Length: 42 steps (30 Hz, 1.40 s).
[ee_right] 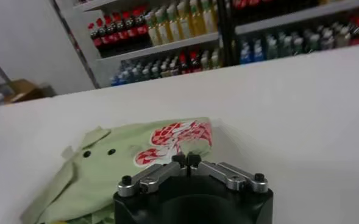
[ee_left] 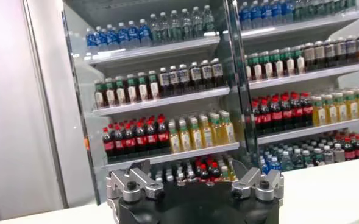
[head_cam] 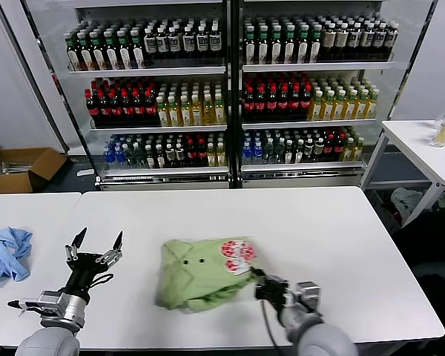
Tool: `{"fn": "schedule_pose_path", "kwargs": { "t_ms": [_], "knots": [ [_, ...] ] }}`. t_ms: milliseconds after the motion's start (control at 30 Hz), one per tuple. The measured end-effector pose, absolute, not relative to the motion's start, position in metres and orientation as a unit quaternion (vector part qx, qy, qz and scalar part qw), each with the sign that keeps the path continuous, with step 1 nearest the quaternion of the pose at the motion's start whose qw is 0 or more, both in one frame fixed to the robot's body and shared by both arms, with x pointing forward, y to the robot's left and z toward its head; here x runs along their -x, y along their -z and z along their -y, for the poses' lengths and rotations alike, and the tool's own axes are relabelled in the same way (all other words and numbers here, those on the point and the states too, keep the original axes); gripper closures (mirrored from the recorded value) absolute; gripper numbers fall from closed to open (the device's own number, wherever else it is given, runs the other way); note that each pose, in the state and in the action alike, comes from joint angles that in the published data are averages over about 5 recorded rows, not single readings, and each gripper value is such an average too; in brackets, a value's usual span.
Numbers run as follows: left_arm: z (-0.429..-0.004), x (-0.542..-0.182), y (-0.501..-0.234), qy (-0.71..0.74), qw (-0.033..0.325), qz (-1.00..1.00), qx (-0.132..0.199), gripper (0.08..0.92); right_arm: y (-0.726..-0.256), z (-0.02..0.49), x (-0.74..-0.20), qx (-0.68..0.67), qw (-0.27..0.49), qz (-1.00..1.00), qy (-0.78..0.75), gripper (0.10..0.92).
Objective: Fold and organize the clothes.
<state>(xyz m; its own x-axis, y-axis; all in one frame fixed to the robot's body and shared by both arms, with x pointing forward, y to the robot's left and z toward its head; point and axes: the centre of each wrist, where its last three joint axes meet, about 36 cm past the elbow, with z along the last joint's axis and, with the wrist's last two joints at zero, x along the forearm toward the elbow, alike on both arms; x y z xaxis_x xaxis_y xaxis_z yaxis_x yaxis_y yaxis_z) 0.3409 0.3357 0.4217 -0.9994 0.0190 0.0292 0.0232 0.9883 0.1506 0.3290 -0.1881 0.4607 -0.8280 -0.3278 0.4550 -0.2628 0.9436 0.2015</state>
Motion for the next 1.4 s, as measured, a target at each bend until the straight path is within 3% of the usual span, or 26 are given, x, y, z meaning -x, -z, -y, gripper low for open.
{"fn": "schedule_pose_path", "kwargs": {
  "t_ms": [267,367,700,1133,1400],
  "knots": [
    [-0.321,-0.345,-0.41,0.068,0.003,0.997,0.039,0.177,-0.452,0.231,-0.304,-0.147,0.244,0.959,-0.009,0.915],
    [-0.312,-0.346,-0.406,0.065,-0.002,0.997,0.051,0.177,-0.453,0.236,-0.297,-0.143,0.242,0.96,-0.019,0.879],
    [-0.294,-0.35,-0.409,0.093,-0.042,0.991,0.081,0.177,-0.48,0.263,-0.3,-0.109,0.192,0.974,-0.042,0.598],
    [-0.293,-0.368,-0.408,0.193,-0.119,0.969,0.098,0.177,-0.488,0.288,-0.346,-0.065,0.1,0.986,-0.119,0.233],
    [-0.292,-0.368,-0.408,0.157,-0.093,0.979,0.087,0.177,-0.481,0.297,-0.369,-0.048,0.071,0.986,-0.145,0.2]
  ]
}}
